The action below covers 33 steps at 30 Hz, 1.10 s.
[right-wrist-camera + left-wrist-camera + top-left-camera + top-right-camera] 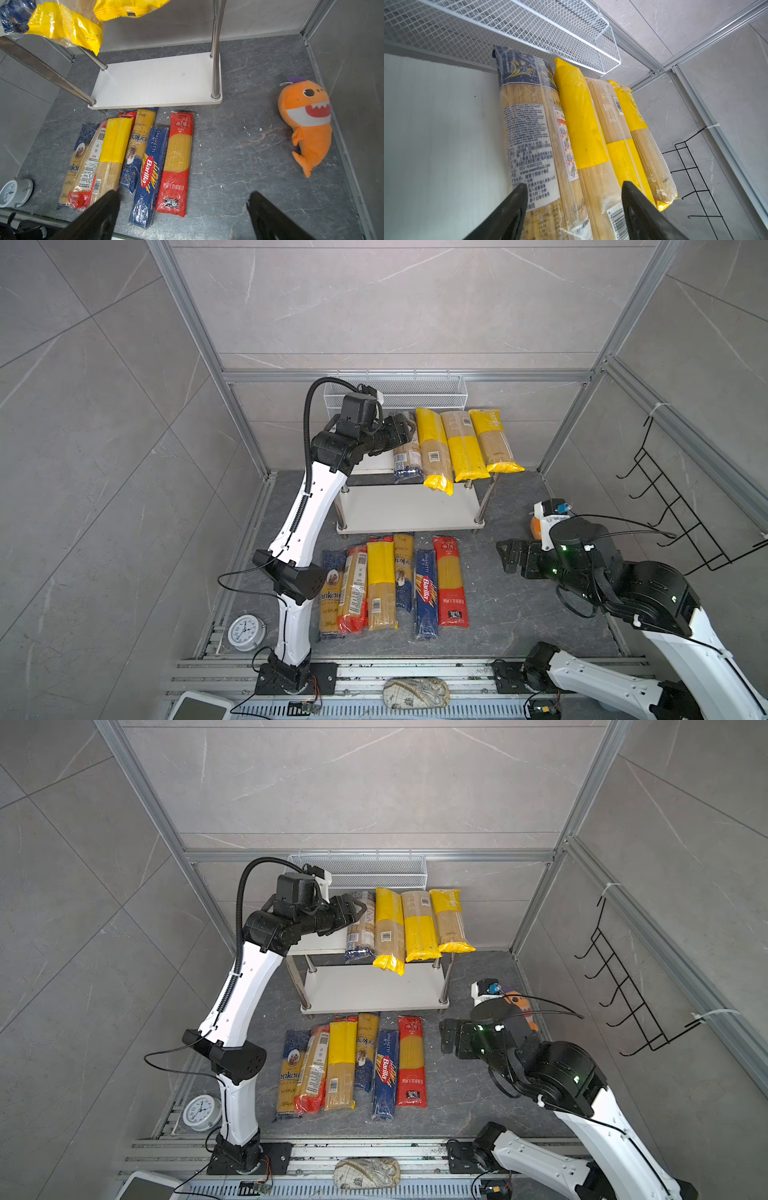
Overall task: Place and organize the pasta boxes and bags onto the shelf
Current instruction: 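Stand the bag upright beside the yellow-banded bags and open the left gripper, then lower the left gripper to the yellow-banded bag on the floor and grasp it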
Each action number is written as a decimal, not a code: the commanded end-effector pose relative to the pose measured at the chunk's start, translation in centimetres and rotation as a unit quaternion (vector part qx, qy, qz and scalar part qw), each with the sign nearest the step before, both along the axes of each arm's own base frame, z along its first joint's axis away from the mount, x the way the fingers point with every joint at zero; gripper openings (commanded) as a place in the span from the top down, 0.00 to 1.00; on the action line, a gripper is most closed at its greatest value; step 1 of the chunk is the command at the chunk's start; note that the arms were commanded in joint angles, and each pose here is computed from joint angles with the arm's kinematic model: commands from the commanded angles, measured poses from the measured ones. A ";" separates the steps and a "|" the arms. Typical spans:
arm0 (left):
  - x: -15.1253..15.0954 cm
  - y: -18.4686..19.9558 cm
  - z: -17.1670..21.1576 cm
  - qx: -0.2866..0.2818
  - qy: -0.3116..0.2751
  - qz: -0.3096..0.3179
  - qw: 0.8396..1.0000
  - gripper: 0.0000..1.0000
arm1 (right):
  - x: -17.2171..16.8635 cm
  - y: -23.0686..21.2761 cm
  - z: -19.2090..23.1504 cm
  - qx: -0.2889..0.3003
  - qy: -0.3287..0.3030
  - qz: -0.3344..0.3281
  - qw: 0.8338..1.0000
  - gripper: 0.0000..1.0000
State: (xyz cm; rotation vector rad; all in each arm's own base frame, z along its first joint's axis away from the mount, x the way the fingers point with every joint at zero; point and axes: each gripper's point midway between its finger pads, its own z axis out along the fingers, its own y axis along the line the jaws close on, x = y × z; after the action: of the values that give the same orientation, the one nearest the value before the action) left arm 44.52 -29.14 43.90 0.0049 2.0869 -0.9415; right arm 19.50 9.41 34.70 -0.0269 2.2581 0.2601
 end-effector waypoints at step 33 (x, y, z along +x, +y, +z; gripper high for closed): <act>-23.3 6.8 -27.8 0.217 0.181 0.120 0.952 0.11 | 0.1 5.4 -4.9 0.015 0.096 0.087 0.991 0.00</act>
State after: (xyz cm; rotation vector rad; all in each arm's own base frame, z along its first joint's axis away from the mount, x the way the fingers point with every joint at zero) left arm 20.60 -21.43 16.01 -0.1042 2.5788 -0.2714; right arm 20.06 14.72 30.49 -0.1987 2.4223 0.3888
